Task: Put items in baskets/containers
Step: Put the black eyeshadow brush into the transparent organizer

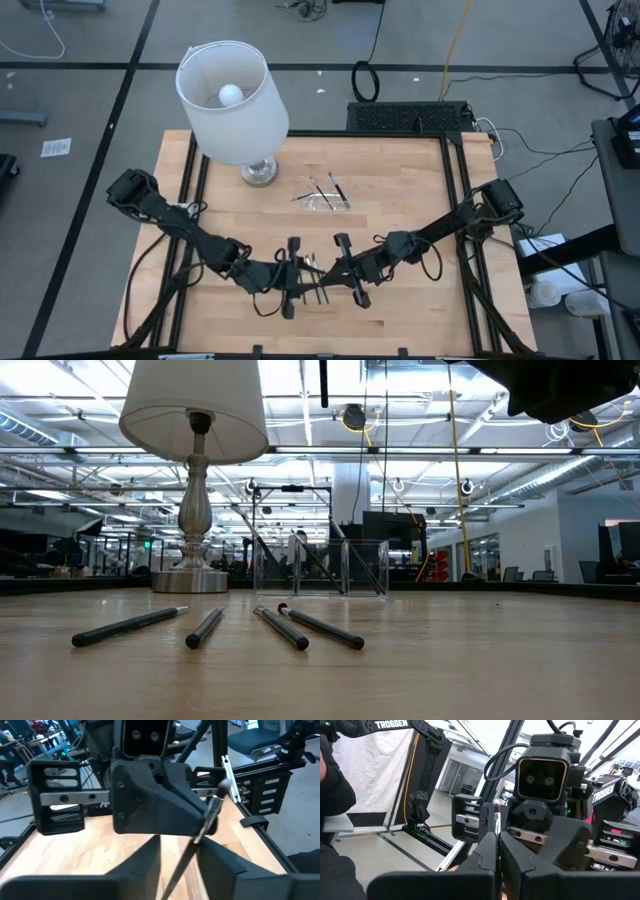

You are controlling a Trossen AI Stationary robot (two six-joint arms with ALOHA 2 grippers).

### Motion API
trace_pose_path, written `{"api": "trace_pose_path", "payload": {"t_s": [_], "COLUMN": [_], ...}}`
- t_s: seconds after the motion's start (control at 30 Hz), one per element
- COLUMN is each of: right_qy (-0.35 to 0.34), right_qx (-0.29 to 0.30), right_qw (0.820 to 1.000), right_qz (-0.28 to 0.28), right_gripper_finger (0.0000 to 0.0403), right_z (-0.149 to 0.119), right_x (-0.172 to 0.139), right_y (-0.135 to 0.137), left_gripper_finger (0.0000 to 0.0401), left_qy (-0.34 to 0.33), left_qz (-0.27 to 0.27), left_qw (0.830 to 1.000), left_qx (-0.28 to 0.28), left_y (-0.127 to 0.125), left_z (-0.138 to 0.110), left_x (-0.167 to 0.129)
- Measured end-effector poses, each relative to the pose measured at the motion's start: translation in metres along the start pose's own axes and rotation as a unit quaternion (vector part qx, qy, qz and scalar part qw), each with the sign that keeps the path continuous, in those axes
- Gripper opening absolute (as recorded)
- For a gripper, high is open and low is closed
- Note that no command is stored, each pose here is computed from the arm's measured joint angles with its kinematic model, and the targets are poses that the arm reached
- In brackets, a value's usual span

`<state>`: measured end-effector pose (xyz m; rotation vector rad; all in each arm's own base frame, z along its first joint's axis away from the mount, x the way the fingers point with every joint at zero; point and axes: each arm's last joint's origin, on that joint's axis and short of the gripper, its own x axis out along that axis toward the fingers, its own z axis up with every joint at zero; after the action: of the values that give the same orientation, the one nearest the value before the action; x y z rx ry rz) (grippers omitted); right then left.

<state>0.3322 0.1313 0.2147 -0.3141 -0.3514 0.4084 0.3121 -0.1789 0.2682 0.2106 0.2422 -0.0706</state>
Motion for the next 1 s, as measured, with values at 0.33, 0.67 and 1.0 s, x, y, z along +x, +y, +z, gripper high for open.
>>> {"api": "trace_pose_path", "payload": {"t_s": [0.33, 0.67, 1.0], "right_qy": [0.004, 0.019, 0.038], "right_qx": [0.001, 0.004, -0.003], "right_qw": [1.0, 0.999, 0.994], "right_qz": [-0.002, -0.044, -0.103], "right_gripper_finger": [0.0, 0.0022, 0.0093], "right_z": [-0.001, 0.0, 0.002], "right_x": [0.0, 0.0, 0.0], "right_y": [0.0, -0.001, 0.001], "left_gripper_finger": [0.002, 0.0014, 0.0014], "left_qy": [0.013, 0.021, 0.049], "left_qz": [-0.005, 0.051, 0.114], "left_qw": [1.0, 0.998, 0.991], "left_qx": [0.019, 0.034, 0.049], "left_y": [0.0, 0.0, 0.004], "left_z": [-0.003, -0.003, -0.003], "left_x": [0.0, -0.002, -0.012]}}
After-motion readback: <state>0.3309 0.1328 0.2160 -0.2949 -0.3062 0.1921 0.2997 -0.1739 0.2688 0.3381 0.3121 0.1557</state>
